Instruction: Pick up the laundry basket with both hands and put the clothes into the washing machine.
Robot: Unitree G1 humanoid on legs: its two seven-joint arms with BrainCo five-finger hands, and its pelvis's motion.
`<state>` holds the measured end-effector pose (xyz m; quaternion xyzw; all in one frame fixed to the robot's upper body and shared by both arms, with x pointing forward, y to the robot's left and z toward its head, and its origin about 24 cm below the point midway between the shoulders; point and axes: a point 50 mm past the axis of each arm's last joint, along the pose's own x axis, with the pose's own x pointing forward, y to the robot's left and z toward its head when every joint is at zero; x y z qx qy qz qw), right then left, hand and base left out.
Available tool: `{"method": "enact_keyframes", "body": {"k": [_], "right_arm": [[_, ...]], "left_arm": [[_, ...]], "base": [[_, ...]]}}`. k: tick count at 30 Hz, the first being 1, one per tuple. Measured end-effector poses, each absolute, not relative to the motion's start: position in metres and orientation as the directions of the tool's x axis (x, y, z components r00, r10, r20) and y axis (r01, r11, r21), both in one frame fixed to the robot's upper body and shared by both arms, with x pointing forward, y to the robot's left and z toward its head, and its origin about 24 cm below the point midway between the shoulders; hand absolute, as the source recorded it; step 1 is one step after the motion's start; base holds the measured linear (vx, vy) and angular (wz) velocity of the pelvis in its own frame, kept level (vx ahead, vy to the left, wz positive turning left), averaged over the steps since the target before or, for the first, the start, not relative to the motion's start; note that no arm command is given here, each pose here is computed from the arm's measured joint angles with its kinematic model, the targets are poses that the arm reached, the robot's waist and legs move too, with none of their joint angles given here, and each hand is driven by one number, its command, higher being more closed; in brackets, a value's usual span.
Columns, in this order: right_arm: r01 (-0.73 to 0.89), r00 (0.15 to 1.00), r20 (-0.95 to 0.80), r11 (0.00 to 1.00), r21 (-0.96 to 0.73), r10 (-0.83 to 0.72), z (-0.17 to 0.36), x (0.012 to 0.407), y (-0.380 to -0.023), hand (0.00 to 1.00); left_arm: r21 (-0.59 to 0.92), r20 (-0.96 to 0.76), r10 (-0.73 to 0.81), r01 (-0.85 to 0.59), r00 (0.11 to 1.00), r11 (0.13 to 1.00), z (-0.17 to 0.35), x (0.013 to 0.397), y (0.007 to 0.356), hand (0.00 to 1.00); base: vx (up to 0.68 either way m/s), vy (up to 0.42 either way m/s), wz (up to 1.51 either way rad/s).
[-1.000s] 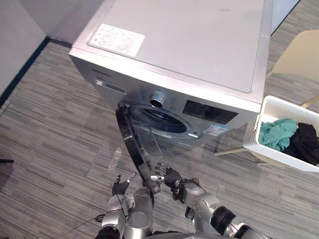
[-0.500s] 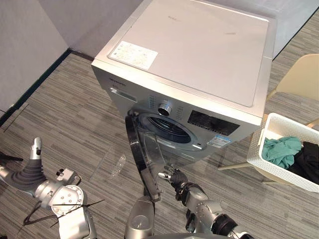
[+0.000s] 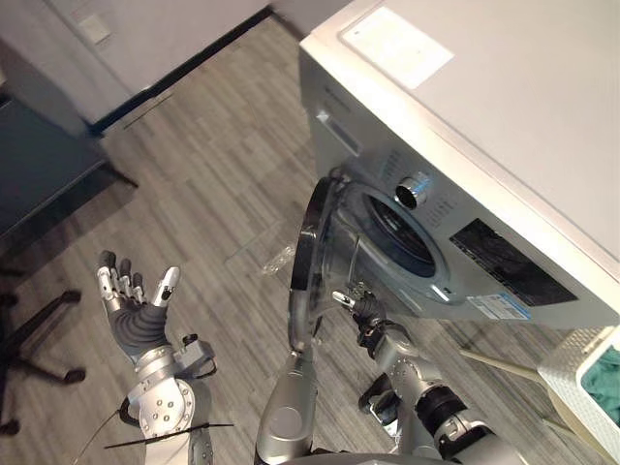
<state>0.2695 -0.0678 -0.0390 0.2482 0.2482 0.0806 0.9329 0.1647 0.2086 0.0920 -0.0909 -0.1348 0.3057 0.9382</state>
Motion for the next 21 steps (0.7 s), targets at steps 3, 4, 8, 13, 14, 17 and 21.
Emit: {"method": "enact_keyframes", "body": {"k": [3, 4, 8, 13, 14, 17, 21], "right_arm": [[-0.098, 0.825, -0.428, 0.84, 0.534, 0.369, -0.041, 0.258, -0.039, 0.0], [-0.108, 0.817, -0.43, 0.834, 0.541, 0.385, -0.042, 0.255, -0.034, 0.0], [-0.132, 0.751, -0.497, 0.836, 0.532, 0.435, -0.059, 0.239, -0.023, 0.0], [-0.166, 0.697, -0.558, 0.859, 0.484, 0.449, -0.073, 0.228, -0.024, 0.0], [-0.186, 0.689, -0.56, 0.859, 0.478, 0.461, -0.072, 0.228, -0.022, 0.0], [-0.221, 0.666, -0.58, 0.866, 0.448, 0.47, -0.076, 0.225, -0.022, 0.0], [-0.187, 0.673, -0.609, 0.893, 0.409, 0.42, -0.084, 0.223, -0.036, 0.0]], "left_arm": [[-0.279, 0.244, 0.572, -0.508, 0.784, 0.815, 0.104, 0.158, 0.206, 0.0], [-0.291, 0.26, 0.56, -0.489, 0.787, 0.822, 0.108, 0.159, 0.204, 0.0], [-0.338, 0.339, 0.508, -0.401, 0.792, 0.851, 0.124, 0.169, 0.193, 0.0], [-0.37, 0.385, 0.351, -0.206, 0.854, 0.906, 0.132, 0.181, 0.169, 0.0], [-0.344, 0.396, 0.28, -0.142, 0.875, 0.928, 0.132, 0.184, 0.162, 0.0], [-0.294, 0.349, 0.088, 0.02, 0.933, 0.956, 0.115, 0.199, 0.144, 0.0], [-0.281, 0.156, -0.036, 0.079, 0.987, 0.956, 0.071, 0.214, 0.137, 0.0]], "base": [[0.11, -0.049, 0.37], [0.03, -0.112, 0.53], [-0.03, -0.071, 0.13], [-0.07, 0.047, -0.79], [-0.08, 0.07, -1.28], [-0.05, 0.041, -1.12], [-0.02, 0.016, -0.87]]}}
